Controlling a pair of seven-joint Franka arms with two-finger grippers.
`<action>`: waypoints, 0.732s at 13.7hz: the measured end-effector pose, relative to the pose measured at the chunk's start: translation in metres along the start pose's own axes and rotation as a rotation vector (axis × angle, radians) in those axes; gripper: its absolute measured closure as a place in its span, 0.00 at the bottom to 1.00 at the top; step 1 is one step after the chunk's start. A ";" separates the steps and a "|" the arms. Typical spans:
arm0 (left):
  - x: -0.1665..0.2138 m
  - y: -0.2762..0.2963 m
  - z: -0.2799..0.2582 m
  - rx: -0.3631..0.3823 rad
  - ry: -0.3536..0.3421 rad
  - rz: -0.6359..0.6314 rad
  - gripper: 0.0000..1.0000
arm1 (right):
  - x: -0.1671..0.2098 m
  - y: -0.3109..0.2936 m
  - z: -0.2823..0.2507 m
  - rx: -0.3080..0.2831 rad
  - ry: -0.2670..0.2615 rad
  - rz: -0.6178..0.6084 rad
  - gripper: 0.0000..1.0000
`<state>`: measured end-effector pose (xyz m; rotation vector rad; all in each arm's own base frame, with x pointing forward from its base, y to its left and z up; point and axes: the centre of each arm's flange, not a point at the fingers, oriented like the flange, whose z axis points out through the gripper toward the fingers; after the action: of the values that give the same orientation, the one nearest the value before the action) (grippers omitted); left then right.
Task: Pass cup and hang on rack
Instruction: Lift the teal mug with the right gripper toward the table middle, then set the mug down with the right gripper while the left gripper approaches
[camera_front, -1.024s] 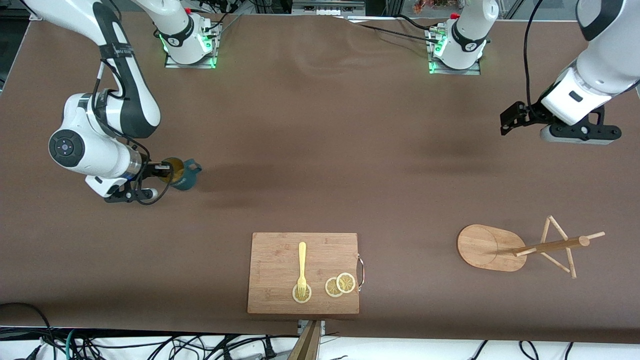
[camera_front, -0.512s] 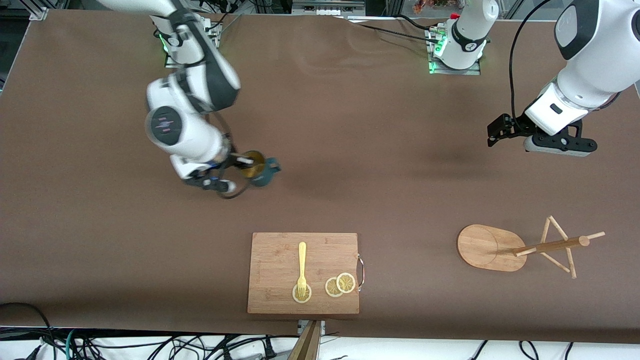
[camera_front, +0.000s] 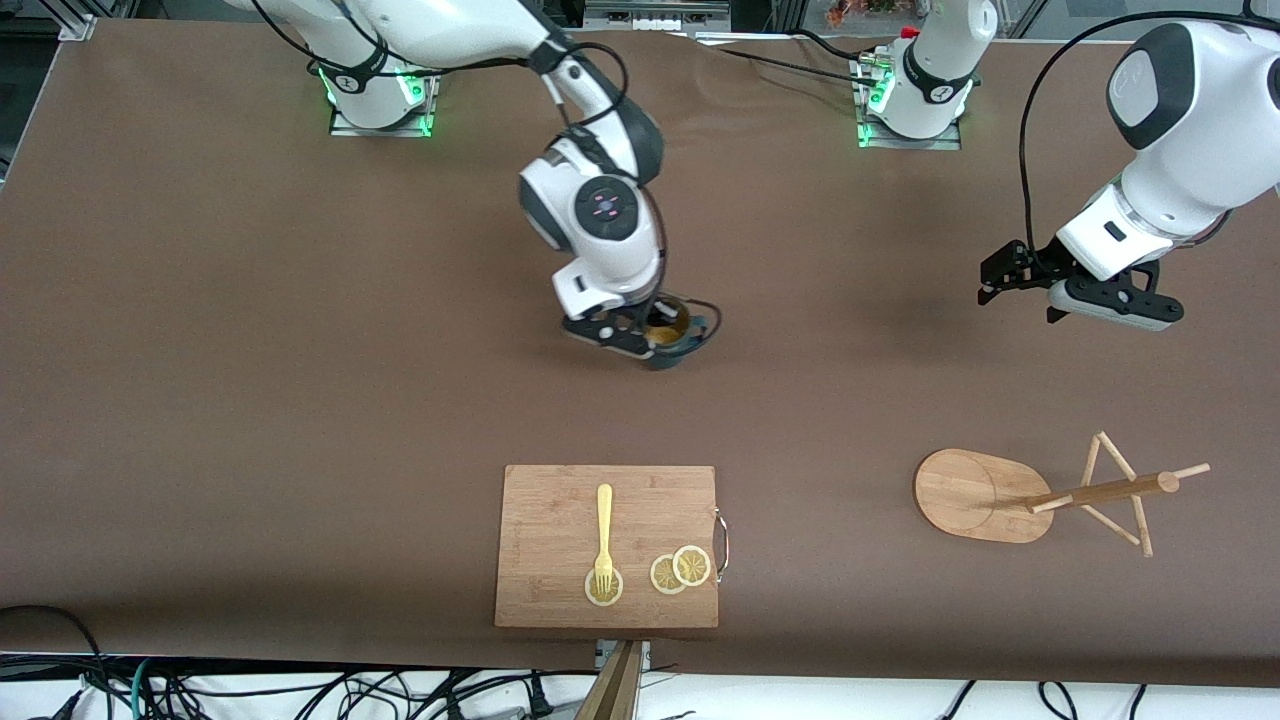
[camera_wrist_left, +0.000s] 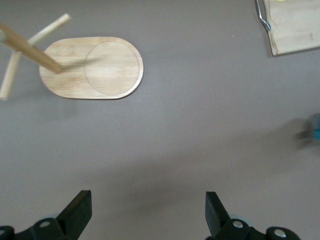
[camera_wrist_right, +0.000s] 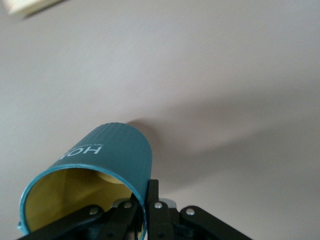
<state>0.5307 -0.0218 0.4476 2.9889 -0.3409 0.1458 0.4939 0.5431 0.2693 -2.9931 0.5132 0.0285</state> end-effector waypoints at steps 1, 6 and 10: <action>-0.003 -0.001 0.008 -0.014 0.009 0.053 0.00 | -0.017 -0.010 0.011 0.013 0.005 -0.011 0.95; -0.012 -0.016 0.053 -0.132 0.057 0.323 0.00 | -0.044 -0.022 0.032 0.021 0.016 -0.049 0.78; -0.016 -0.033 0.092 -0.247 0.092 0.498 0.00 | -0.037 -0.033 -0.016 0.049 0.036 -0.048 0.37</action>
<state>0.5307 0.0010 0.3512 2.5867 -1.0041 0.2654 0.4697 0.5843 0.2898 -2.9615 0.4396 -0.0414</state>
